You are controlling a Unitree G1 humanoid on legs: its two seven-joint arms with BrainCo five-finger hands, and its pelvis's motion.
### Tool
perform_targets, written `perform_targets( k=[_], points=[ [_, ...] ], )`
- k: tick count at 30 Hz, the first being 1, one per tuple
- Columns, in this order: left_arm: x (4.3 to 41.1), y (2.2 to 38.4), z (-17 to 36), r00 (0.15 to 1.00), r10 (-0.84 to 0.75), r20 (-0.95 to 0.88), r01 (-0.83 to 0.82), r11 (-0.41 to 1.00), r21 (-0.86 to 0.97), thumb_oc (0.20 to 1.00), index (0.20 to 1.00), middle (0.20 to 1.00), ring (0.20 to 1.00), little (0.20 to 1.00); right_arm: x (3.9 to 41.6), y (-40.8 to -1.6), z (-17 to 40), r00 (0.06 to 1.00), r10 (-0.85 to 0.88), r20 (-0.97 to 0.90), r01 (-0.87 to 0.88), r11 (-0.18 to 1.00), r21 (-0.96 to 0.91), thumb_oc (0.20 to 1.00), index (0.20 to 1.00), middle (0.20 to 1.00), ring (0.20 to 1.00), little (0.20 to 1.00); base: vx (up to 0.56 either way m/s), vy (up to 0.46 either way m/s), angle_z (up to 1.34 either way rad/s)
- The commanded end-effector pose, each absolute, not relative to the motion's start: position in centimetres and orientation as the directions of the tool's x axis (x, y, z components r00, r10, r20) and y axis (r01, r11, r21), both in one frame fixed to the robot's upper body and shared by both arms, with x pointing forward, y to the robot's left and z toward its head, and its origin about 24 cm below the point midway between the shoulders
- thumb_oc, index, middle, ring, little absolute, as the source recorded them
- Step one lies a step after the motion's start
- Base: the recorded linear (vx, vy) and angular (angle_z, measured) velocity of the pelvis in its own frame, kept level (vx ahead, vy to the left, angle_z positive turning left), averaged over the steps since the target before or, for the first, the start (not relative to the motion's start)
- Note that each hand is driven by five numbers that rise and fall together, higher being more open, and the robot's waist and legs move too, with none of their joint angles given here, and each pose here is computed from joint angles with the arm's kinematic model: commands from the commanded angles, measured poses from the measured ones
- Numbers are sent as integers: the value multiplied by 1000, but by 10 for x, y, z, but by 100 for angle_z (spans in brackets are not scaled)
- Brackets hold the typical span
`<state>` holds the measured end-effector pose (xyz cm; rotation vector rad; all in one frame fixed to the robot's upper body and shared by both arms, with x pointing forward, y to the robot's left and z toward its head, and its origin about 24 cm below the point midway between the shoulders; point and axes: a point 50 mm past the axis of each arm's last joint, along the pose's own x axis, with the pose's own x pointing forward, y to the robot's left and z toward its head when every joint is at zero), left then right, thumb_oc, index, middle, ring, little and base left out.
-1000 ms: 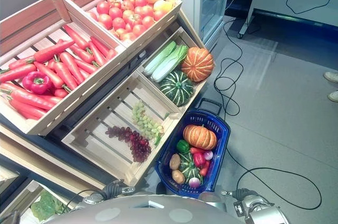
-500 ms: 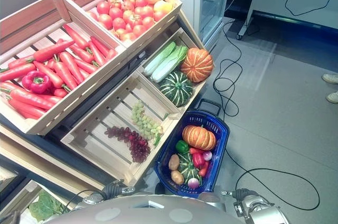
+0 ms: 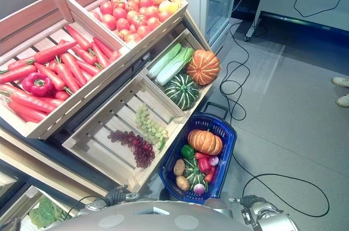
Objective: Pick up fruits and vegetables into the basket
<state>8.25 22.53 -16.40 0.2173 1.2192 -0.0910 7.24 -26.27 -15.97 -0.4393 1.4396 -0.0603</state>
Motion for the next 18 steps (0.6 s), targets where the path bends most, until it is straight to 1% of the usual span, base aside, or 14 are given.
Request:
perform_targets(
  k=[1,4,7,11,14,16,17,18],
  points=[
    [102,231,-159,371,64,-926,186,972,142,1000,1000,1000,1000,1000,80,-268,-157,137,-333,-933,-204,912,-355,1000,1000,1000,1000,1000,0,0,0],
    [108,231,-158,388,64,-920,176,974,142,1000,1000,1000,1000,1000,87,-268,-155,157,-339,-928,-202,909,-366,1000,1000,1000,1000,1000,-54,-16,1],
    [124,229,-153,445,55,-894,166,976,142,1000,1000,1000,1000,1000,105,-268,-151,209,-344,-916,-194,903,-383,1000,1000,1000,1000,1000,-183,-16,-1],
    [159,218,-141,565,11,-825,155,981,119,1000,1000,1000,1000,1000,137,-267,-142,288,-352,-890,-172,896,-410,1000,1000,1000,1000,1000,-184,-15,0],
    [179,210,-132,631,-29,-775,187,976,115,1000,1000,1000,1000,1000,152,-267,-137,323,-356,-877,-145,897,-417,1000,1000,1000,1000,1000,-115,-25,5],
    [202,201,-119,709,-90,-700,236,965,115,1000,1000,1000,1000,1000,163,-269,-131,351,-360,-865,-121,898,-423,1000,1000,1000,1000,1000,-95,-11,6],
    [204,199,-118,718,-97,-690,240,964,114,1000,1000,1000,1000,1000,165,-269,-130,354,-359,-863,-119,898,-423,1000,1000,1000,1000,1000,-84,-4,8],
    [218,194,-108,759,-137,-636,258,961,101,1000,1000,1000,1000,1000,172,-270,-127,368,-362,-857,-110,898,-426,1000,1000,1000,1000,1000,-82,-2,9]
  ],
)
